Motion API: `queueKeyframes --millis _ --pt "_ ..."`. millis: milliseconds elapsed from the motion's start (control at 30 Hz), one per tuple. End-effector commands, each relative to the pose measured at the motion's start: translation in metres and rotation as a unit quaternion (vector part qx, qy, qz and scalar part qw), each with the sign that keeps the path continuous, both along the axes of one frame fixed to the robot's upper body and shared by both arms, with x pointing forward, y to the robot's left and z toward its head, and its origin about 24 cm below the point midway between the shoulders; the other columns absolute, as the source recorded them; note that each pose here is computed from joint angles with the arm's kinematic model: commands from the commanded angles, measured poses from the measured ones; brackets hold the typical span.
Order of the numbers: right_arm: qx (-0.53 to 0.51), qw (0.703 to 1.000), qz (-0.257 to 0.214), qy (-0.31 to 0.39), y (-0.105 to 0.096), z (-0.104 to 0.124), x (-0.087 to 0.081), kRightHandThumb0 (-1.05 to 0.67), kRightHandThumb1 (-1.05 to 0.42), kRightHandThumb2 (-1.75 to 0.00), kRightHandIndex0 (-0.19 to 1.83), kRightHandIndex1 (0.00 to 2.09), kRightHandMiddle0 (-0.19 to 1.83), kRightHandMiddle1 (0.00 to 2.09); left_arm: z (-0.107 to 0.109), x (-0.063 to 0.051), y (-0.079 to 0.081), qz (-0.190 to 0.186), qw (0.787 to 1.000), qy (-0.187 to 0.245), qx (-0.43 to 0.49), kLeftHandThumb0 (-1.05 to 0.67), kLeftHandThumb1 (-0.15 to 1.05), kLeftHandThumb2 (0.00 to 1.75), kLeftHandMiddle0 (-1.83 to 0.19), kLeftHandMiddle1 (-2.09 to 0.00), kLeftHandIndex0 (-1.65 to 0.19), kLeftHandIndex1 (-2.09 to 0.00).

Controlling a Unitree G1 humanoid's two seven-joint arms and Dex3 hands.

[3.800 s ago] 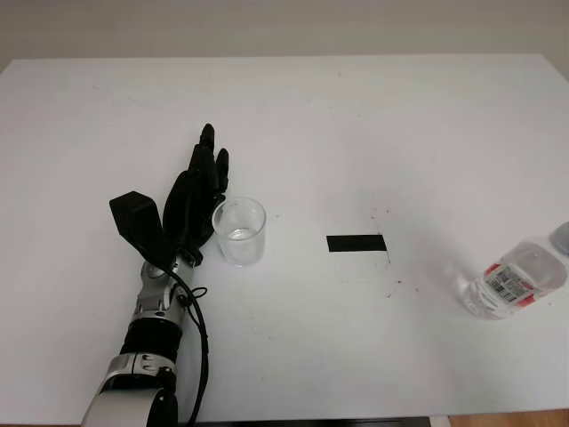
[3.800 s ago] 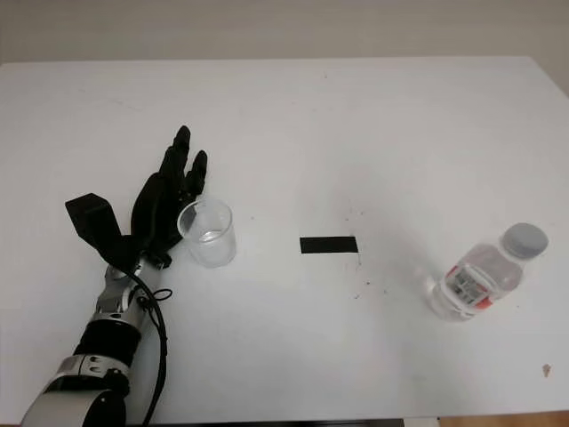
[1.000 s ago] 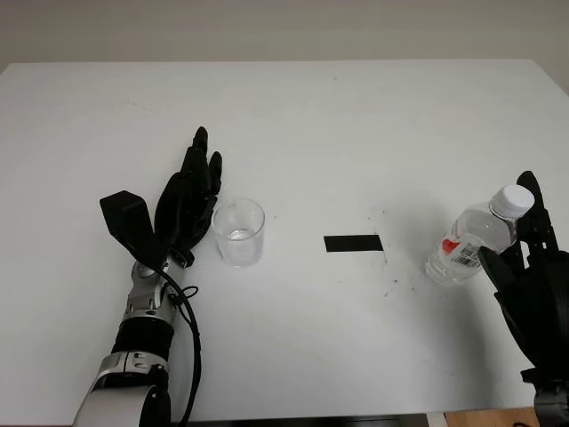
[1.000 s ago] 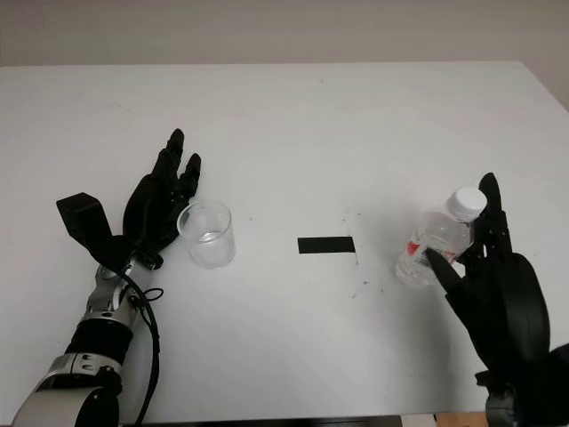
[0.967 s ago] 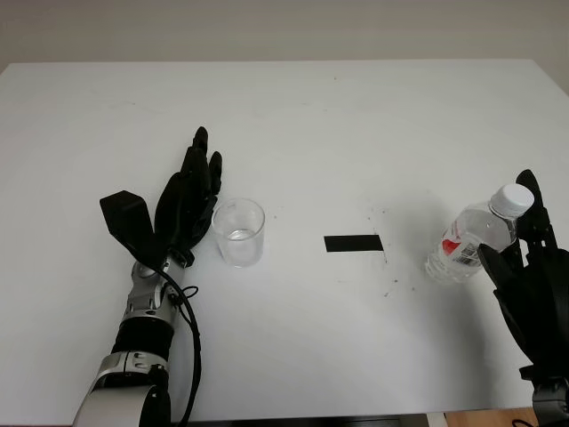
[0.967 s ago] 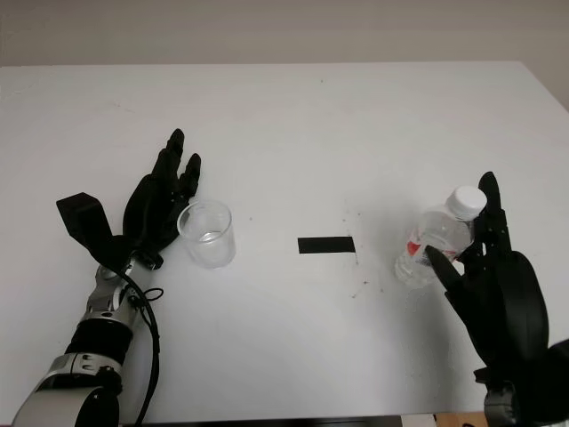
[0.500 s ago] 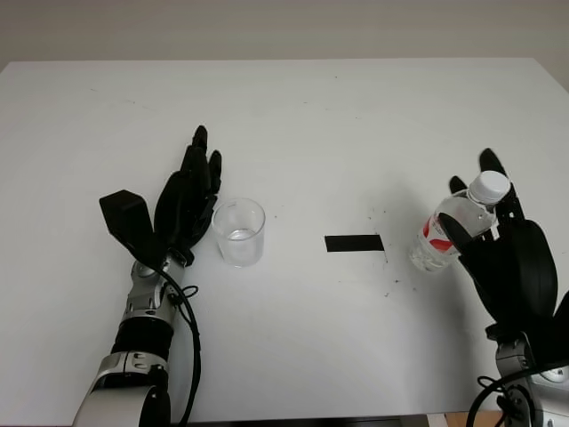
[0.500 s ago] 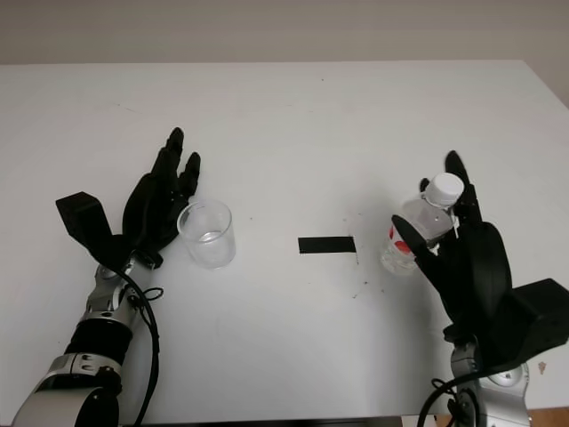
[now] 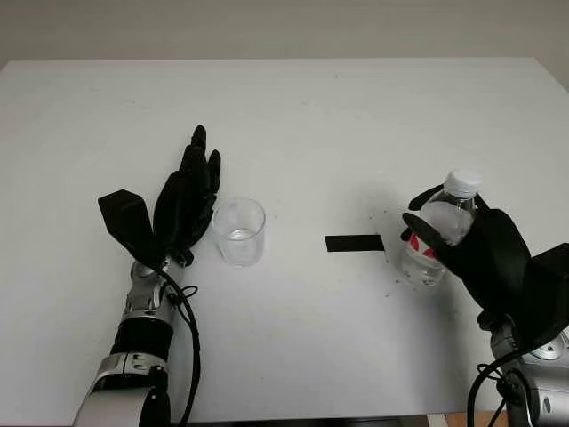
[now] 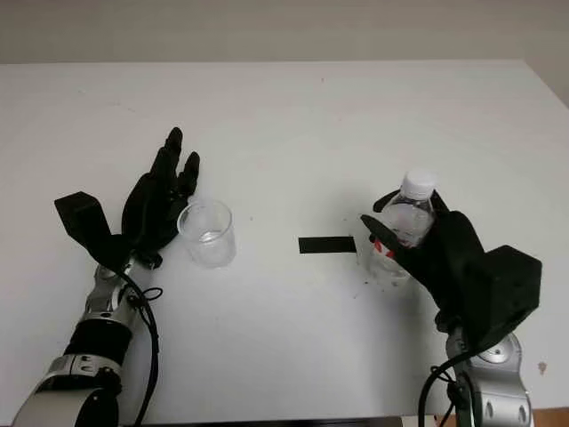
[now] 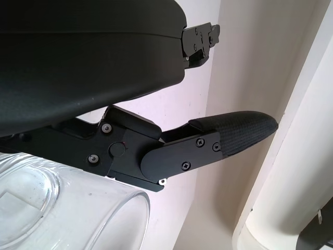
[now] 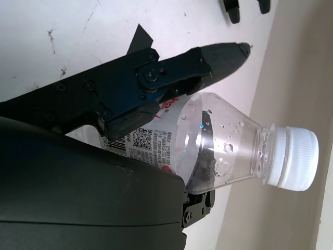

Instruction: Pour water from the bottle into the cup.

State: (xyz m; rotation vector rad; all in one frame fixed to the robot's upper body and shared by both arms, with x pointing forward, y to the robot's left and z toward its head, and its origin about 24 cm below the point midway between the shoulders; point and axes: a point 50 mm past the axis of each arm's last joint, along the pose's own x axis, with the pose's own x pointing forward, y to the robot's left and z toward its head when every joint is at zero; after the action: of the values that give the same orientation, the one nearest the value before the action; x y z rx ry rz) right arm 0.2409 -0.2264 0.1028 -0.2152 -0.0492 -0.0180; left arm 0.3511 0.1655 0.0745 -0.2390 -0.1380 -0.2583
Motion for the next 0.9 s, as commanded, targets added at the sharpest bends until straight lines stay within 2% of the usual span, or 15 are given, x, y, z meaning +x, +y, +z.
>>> queueKeyframes --millis 0,167,267,433,533,667,867 --pt "-0.009 1.000 -0.009 -0.003 0.001 0.001 -0.001 -0.44 -1.05 -0.38 1.47 2.09 1.23 2.09 -0.007 -0.002 0.001 0.001 1.000 0.014 0.000 -0.88 1.05 0.68 0.16 -0.05 0.18 -0.01" --pt "-0.014 0.999 -0.038 -0.026 0.003 0.006 0.002 -0.42 -1.05 -0.43 1.37 2.09 1.19 2.09 -0.008 -0.003 0.001 -0.002 1.000 0.012 -0.002 -0.87 1.05 0.69 0.17 -0.05 0.19 -0.01" --pt "-0.019 0.997 -0.041 -0.057 0.002 0.018 0.014 -0.41 -1.05 -0.40 1.38 2.09 1.14 2.09 -0.008 -0.003 0.001 0.001 1.000 0.012 -0.001 -0.87 1.05 0.69 0.17 -0.05 0.19 -0.02" --pt "-0.077 0.989 -0.035 -0.122 0.009 0.051 0.047 -0.40 -1.05 -0.38 1.39 2.09 1.13 2.09 -0.009 -0.004 -0.001 0.001 1.000 0.012 0.001 -0.87 1.05 0.69 0.16 -0.06 0.18 -0.02" --pt "-0.127 0.980 -0.016 -0.154 0.015 0.065 0.067 -0.38 -1.05 -0.39 1.40 2.09 1.06 2.09 -0.009 -0.004 -0.001 0.000 1.000 0.014 0.002 -0.88 1.05 0.68 0.16 -0.05 0.18 -0.02" --pt "-0.188 0.967 -0.003 -0.170 0.027 0.076 0.089 -0.39 -1.05 -0.38 1.29 2.09 0.99 2.09 -0.009 -0.006 -0.001 0.004 1.000 0.014 -0.002 -0.88 1.05 0.68 0.16 -0.05 0.19 -0.02" --pt "-0.232 0.955 0.037 -0.181 0.049 0.085 0.111 -0.37 -1.05 -0.39 1.33 2.09 1.01 2.09 -0.010 -0.008 0.001 0.006 1.000 0.017 0.003 -0.86 1.05 0.71 0.16 -0.06 0.19 -0.03"
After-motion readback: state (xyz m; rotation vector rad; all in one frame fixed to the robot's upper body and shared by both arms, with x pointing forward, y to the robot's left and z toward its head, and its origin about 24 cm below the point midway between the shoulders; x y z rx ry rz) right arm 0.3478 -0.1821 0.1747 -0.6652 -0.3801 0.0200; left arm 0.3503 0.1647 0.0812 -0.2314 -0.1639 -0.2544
